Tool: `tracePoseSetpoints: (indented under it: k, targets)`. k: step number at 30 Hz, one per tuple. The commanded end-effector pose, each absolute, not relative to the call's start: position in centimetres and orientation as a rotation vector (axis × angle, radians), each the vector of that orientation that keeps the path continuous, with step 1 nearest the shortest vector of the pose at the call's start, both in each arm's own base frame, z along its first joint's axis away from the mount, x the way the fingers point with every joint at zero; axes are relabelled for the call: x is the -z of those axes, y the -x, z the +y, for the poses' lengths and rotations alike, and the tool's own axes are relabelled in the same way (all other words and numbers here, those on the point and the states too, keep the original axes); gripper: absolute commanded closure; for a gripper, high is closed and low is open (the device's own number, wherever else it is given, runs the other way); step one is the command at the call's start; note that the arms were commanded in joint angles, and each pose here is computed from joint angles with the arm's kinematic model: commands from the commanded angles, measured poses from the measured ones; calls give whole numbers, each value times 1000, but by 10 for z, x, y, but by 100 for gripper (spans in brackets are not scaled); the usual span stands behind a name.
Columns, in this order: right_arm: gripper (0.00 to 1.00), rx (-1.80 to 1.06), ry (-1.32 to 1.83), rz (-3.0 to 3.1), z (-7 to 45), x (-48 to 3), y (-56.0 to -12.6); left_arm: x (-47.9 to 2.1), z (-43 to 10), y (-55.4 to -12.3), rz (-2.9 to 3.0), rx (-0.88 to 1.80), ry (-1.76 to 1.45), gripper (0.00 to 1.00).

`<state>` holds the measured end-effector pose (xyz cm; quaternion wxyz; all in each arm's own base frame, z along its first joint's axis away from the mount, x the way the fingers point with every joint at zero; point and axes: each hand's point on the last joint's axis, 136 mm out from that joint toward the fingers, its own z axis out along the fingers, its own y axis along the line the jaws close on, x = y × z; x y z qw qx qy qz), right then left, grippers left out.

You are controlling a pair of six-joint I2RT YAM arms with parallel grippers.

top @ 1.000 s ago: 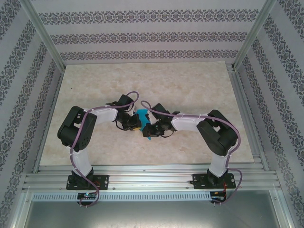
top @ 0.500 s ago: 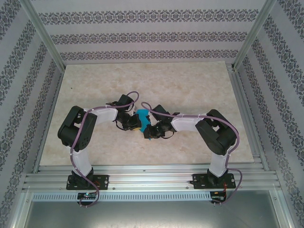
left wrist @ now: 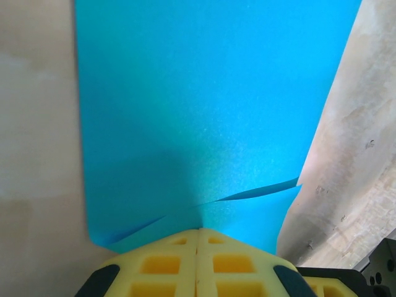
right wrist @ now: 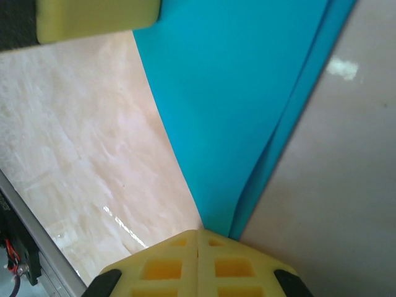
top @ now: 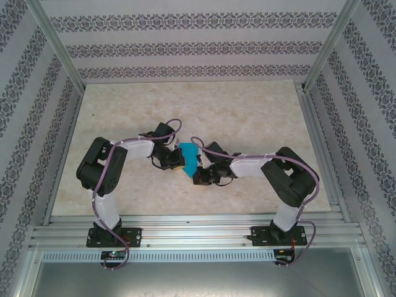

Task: Fold a paper plane with a square sheet of paper (fold left side to right side)
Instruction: Third fold the triangle at the center of the table.

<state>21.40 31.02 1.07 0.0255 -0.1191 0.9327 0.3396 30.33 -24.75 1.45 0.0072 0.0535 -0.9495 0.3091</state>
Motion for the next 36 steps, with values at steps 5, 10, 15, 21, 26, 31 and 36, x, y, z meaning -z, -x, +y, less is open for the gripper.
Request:
tracePoseSetpoints:
  k: [5, 10, 15, 21, 26, 31, 36]
  targets:
    - [99, -948, 384, 3046, 281, -12, -178, 34, -220, -287, -3006, -675, -204, 92]
    - [95, -1117, 395, 2841, 312, -66, -213, 30, -222, -289, -3007, -696, -205, 92]
    - [95, -1106, 406, 2853, 332, -57, -228, 28, -223, -290, -3007, -705, -201, 92]
    - [95, -914, 313, 2928, 317, -22, -247, 27, -224, -291, -3007, -716, -202, 92]
    - [96, -829, 316, 3035, 303, 0, -231, 22, -228, -293, -3006, -751, -195, 92]
    - [96, -716, 278, 3137, 283, 21, -215, -1, -235, -305, -3046, -827, -156, 87]
    - [97, -704, 251, 3167, 279, 26, -210, -34, -244, -310, -3068, -949, -110, 84]
